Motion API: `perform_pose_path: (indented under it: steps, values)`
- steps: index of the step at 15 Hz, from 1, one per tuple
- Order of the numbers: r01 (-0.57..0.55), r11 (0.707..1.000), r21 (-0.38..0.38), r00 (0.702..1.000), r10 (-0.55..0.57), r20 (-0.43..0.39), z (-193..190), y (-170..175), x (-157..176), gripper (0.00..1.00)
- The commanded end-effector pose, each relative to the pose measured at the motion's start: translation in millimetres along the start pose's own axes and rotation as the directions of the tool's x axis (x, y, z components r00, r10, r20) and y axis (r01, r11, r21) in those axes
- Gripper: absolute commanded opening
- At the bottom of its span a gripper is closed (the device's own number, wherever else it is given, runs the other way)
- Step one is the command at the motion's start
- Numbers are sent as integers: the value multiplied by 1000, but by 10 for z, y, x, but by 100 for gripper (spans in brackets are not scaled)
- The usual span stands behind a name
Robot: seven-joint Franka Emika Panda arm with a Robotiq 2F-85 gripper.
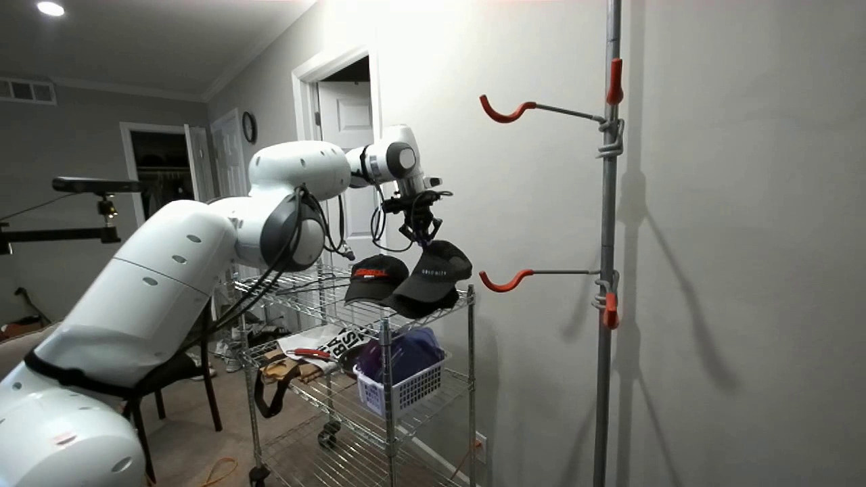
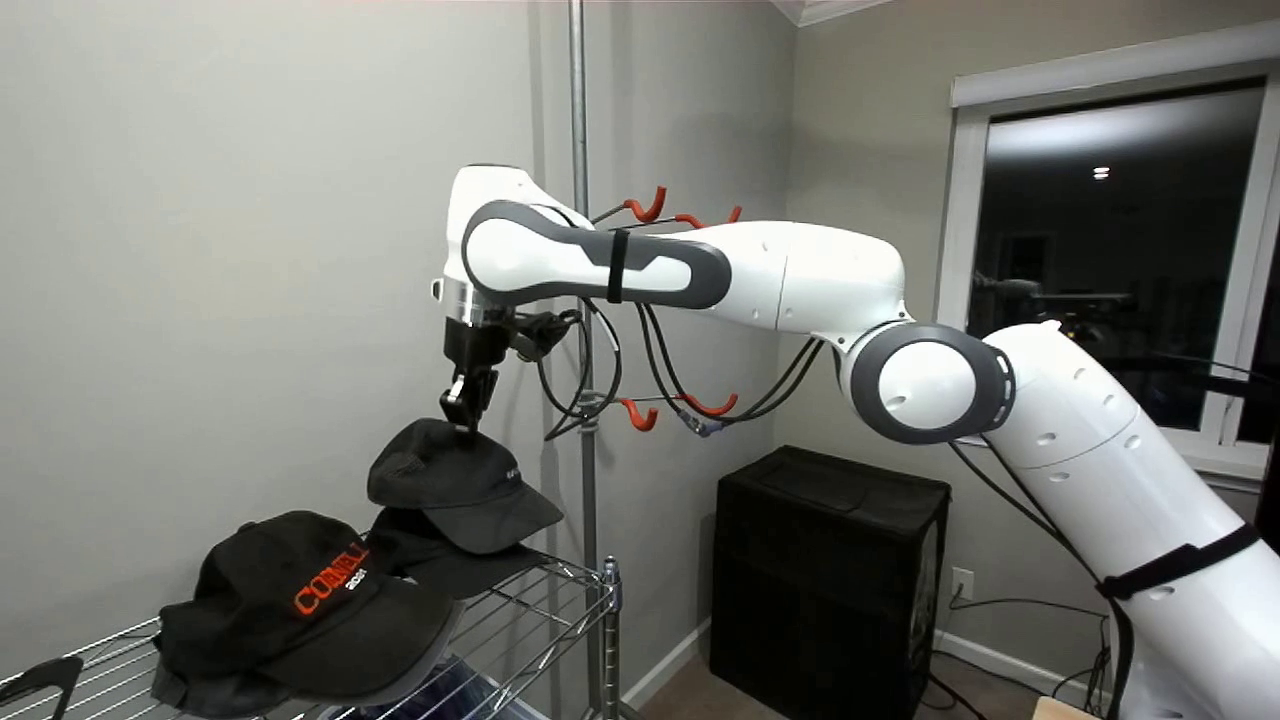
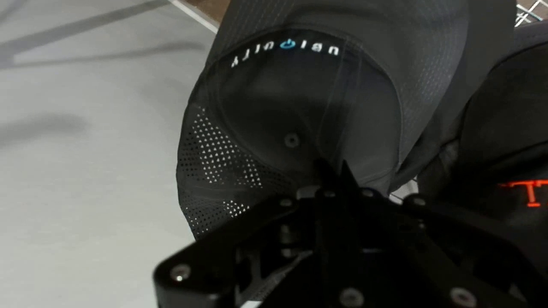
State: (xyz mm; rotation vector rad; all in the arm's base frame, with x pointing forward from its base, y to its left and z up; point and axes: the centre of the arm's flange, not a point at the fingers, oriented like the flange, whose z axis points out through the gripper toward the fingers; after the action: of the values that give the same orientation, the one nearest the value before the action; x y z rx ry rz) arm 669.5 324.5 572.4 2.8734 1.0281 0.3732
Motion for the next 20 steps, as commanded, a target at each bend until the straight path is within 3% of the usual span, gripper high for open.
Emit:
perform_pose_path:
  steps: [1,6,10,12,16,20]
  values:
    - [-7,991,-136,1000,5,-16,-675,68,33,1]
    - [-43,960,-277,999,36,-33,-1664,-111,-86,1]
    - [-76,918,-389,997,60,-54,-2301,-297,-361,1]
    - [-114,910,-398,993,109,-36,-2315,-181,-479,1]
    - [-188,896,-403,972,230,57,-1908,167,-675,1]
    - [-222,884,-411,958,276,78,-1563,566,-854,1]
